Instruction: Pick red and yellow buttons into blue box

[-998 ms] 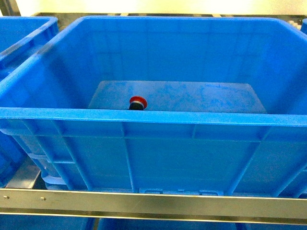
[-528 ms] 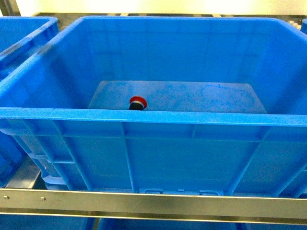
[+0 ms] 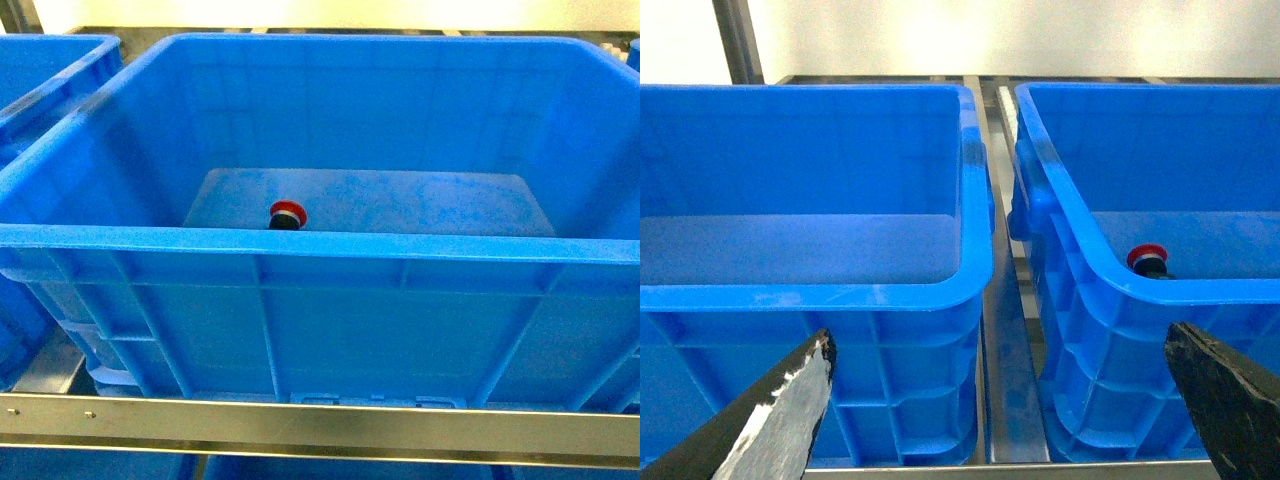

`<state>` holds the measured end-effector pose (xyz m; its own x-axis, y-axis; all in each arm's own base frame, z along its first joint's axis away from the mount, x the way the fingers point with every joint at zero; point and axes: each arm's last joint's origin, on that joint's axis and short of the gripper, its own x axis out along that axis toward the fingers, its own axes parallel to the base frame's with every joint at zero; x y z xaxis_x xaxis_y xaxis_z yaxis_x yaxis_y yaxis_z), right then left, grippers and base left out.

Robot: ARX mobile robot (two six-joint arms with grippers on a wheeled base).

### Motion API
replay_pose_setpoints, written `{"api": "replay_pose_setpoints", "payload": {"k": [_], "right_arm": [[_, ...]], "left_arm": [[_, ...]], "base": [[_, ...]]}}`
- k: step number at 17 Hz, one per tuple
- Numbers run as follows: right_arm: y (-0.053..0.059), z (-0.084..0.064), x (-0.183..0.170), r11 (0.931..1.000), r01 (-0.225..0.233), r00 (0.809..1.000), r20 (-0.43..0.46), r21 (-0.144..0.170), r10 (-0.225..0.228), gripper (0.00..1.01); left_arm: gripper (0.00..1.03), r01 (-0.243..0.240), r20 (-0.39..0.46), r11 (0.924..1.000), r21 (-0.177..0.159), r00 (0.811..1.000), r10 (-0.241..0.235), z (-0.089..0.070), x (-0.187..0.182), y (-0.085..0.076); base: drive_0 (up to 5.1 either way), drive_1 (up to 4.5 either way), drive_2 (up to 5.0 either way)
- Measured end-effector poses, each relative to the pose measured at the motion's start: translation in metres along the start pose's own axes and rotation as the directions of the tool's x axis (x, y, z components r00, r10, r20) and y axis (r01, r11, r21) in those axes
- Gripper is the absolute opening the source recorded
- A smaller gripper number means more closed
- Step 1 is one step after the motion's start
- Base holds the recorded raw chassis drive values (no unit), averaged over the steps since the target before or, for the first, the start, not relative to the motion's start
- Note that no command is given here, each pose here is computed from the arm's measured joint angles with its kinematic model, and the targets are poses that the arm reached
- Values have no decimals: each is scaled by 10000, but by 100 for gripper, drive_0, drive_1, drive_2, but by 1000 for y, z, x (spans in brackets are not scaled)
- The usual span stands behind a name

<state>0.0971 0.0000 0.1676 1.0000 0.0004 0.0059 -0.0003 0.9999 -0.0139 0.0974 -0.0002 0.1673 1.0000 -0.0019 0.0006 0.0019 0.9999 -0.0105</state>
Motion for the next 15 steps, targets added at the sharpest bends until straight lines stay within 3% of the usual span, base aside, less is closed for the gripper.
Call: {"api": "replay_pose_setpoints", "payload": {"k": [15], "right_arm": [[0,0,0,10000,0,10000,0,0,0,98]], "left_arm": [[98,0,0,10000,0,10000,0,0,0,0]], "base": [[0,0,0]]}}
